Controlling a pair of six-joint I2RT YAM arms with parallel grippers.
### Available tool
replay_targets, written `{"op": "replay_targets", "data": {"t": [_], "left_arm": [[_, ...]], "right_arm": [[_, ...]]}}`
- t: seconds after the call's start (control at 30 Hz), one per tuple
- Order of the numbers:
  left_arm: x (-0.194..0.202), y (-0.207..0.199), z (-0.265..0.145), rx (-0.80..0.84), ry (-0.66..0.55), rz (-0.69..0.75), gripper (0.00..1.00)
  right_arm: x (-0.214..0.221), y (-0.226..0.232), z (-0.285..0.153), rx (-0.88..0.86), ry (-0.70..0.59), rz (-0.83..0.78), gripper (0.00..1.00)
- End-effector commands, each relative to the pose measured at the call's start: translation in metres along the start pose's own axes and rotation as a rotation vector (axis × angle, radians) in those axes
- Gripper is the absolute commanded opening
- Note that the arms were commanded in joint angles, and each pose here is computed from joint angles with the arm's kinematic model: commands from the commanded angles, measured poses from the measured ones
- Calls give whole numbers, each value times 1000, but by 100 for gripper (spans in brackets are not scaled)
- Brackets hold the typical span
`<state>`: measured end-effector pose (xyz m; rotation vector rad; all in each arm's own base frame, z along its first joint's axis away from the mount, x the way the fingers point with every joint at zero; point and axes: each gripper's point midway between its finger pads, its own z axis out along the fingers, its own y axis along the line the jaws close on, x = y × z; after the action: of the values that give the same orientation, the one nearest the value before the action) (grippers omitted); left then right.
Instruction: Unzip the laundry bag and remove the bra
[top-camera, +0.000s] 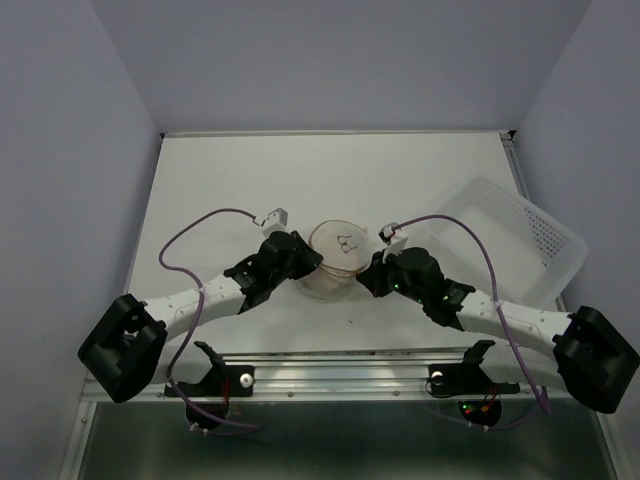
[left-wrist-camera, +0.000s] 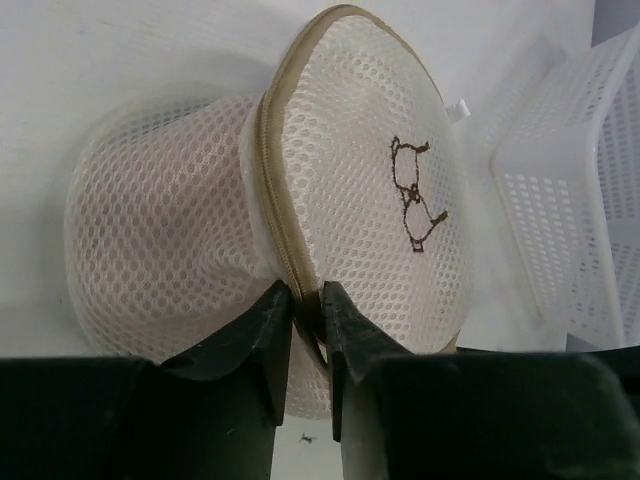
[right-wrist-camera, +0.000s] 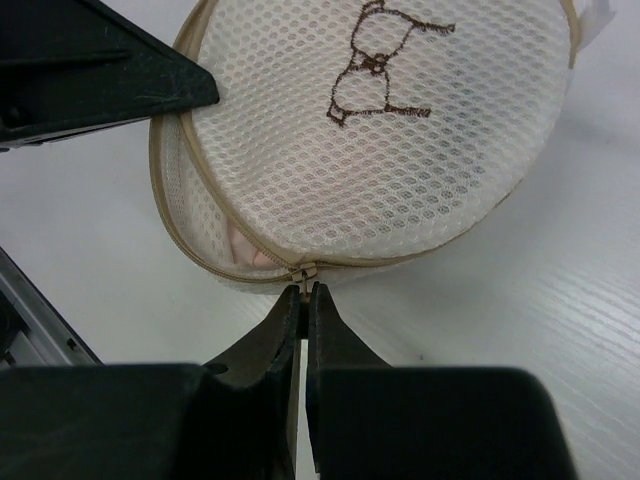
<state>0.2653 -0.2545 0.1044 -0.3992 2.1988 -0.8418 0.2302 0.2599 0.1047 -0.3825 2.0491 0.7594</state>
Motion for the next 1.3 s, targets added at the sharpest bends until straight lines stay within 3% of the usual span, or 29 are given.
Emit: {"op": "replay_targets", "data": {"t": [0.0, 0.03, 0.6, 0.9, 1.03, 1.07, 1.13, 1.17, 1.27], "left_arm": [[-26, -31, 0, 63, -83, 14, 7], [-29, -29, -1, 51, -96, 15, 0], [-84, 53, -49, -101, -228, 48, 0], [-105, 51, -18, -121, -224, 81, 0], [-116, 29, 0, -75, -204, 84, 23], [-114, 22, 2, -46, -186, 77, 44], [-119, 8, -2, 1, -200, 48, 66], [-120, 3, -5, 17, -206, 39, 82], [-112, -2, -21, 54, -214, 7, 99]], "right_arm": [[-27, 7, -4, -19, -88, -4, 1], [-27, 5, -5, -10, -94, -6, 1], [-33, -27, -41, 148, -159, -42, 1], [-35, -3, -31, 30, -115, -78, 1], [-30, 4, -23, -10, -96, -58, 1], [-29, 5, -21, -16, -92, -42, 1], [-28, 9, -17, -33, -95, -29, 1], [-25, 8, -14, -31, -86, -15, 1], [-25, 10, -9, -43, -87, -2, 1]]}}
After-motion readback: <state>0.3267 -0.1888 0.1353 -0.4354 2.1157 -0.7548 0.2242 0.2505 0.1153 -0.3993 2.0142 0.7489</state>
